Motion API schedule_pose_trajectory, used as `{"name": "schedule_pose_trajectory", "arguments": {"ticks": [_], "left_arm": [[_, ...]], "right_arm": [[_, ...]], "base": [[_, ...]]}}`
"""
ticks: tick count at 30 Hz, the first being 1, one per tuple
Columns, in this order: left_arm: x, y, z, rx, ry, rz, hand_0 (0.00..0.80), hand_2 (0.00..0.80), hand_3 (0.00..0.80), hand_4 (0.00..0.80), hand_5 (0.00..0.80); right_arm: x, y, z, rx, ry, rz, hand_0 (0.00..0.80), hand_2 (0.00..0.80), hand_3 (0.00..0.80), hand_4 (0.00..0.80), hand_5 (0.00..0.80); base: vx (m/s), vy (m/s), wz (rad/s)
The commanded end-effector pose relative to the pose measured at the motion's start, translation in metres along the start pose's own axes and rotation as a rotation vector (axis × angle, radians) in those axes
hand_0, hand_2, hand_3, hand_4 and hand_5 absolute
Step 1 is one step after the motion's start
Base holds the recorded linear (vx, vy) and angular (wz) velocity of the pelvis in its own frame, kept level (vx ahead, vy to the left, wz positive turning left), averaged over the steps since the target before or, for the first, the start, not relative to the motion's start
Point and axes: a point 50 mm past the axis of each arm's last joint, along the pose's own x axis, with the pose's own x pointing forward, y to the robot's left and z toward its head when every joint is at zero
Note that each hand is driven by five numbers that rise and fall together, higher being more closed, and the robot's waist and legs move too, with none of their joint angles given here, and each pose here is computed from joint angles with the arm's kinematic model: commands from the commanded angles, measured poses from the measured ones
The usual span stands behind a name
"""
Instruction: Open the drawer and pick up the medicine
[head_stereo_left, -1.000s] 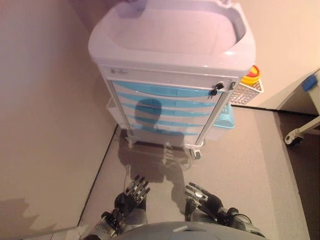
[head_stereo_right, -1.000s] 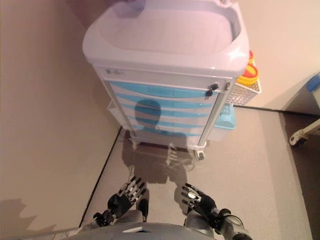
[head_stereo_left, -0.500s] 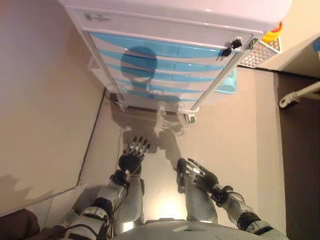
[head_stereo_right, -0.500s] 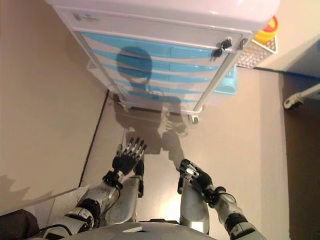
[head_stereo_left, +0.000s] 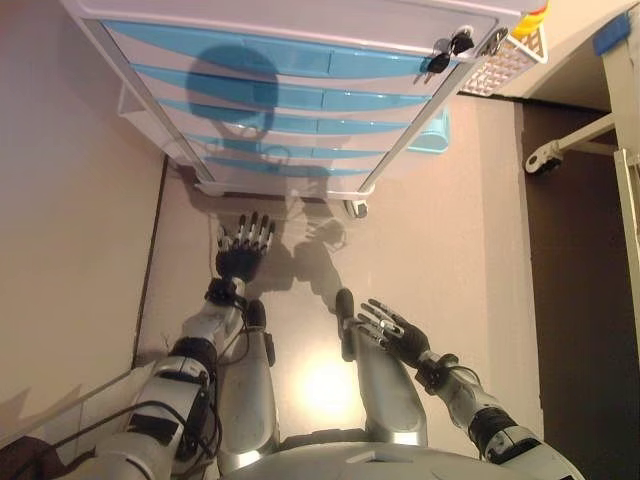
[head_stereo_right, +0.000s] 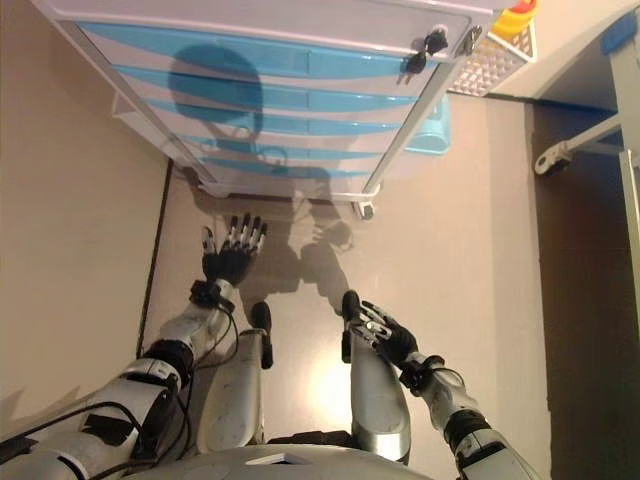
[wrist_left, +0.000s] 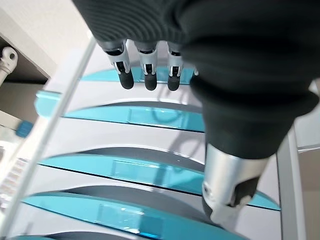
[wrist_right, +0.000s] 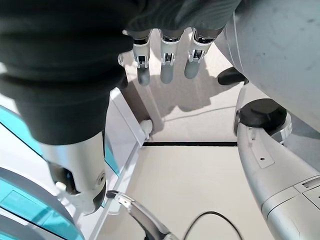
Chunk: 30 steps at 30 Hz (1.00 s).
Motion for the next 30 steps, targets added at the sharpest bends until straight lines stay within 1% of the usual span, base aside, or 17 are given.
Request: {"name": "schedule_pose_trajectory", "arguments": {"ticks": [1,4,8,15,25,30], "left_arm": [[0.024,-0.033,0.011,-0.036,-0.041,-0.118,0.000,0.000,0.000,0.000,0.000],[0.043,-0.060,0.023,0.003,-0.062,-0.166,0.000,0.000,0.000,0.000,0.000],[0.059,-0.090,0.033,0.036,-0.084,-0.217,0.000,0.000,0.000,0.000,0.000],[0.078,-0.136,0.040,0.111,-0.099,-0.303,0.000,0.000,0.000,0.000,0.000],[0.092,-0.185,0.036,0.166,-0.082,-0.408,0.000,0.000,0.000,0.000,0.000],[0.094,-0.203,0.031,0.198,-0.058,-0.480,0.000,0.000,0.000,0.000,0.000]], "right_arm": [[-0.015,0.003,-0.034,0.021,0.128,0.021,0.000,0.000,0.000,0.000,0.000],[-0.014,0.005,-0.033,0.029,0.119,0.035,0.000,0.000,0.000,0.000,0.000],[-0.014,0.008,-0.034,0.027,0.115,0.054,0.000,0.000,0.000,0.000,0.000],[-0.018,0.011,-0.041,0.031,0.123,0.076,0.000,0.000,0.000,0.000,0.000],[-0.025,0.011,-0.050,0.057,0.131,0.084,0.000,0.000,0.000,0.000,0.000],[-0.026,0.011,-0.051,0.067,0.133,0.089,0.000,0.000,0.000,0.000,0.000]], "base": [[-0.042,-0.058,-0.09],[-0.032,-0.060,-0.04],[-0.015,-0.047,-0.04],[0.033,-0.021,-0.06],[0.016,-0.028,0.00],[-0.048,-0.050,0.00]]}}
